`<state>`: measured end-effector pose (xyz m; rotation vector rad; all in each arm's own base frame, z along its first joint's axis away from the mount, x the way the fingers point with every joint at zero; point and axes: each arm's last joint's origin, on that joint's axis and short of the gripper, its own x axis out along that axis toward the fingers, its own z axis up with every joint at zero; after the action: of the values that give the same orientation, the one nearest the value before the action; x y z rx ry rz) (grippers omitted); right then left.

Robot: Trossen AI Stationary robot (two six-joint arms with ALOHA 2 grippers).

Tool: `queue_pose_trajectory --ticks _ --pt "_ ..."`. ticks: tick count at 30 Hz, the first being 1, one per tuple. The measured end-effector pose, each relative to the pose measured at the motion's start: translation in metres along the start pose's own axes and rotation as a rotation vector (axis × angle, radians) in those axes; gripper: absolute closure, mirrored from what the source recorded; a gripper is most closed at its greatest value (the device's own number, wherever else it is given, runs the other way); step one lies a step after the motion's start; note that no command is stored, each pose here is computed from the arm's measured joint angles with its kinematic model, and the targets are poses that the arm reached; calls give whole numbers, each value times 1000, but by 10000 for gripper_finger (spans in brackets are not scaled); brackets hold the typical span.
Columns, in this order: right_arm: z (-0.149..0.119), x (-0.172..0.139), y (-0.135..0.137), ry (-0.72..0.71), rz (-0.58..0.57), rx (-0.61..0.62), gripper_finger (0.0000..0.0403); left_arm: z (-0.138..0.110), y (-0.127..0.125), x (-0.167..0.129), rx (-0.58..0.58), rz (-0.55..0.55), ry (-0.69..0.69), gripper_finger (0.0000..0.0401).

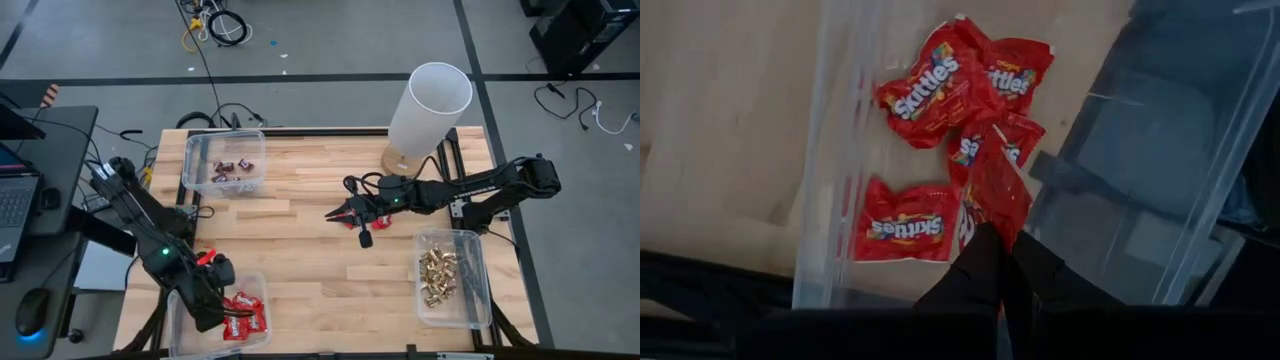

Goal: Sort candy
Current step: Put the red chocolate into the bottom left transparent bin

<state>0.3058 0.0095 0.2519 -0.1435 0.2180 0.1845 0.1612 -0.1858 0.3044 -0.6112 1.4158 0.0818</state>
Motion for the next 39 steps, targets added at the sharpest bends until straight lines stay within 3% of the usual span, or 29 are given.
queue_pose_trajectory --ticks 5,13,23,29,32,36,39 --pt "0 0 0 0 1 24 380 1 0 1 -35 6 -9 389" --pt "0 0 2 -1 7 24 380 -1 6 1 -61 69 4 339" --pt "0 0 1 9 -9 27 380 2 4 0 -7 45 0 316" --pt "-14 -2 -6 168 -260 39 390 9 -3 -2 168 -26 -98 316" --pt "-22 -5 -10 258 -318 76 394 16 -3 -7 295 -29 -211 316" --pt "-34 -9 -12 367 -337 159 396 25 4 -18 437 59 -398 316" --pt "-44 -13 -10 471 -341 218 394 33 11 -28 520 186 -567 316"
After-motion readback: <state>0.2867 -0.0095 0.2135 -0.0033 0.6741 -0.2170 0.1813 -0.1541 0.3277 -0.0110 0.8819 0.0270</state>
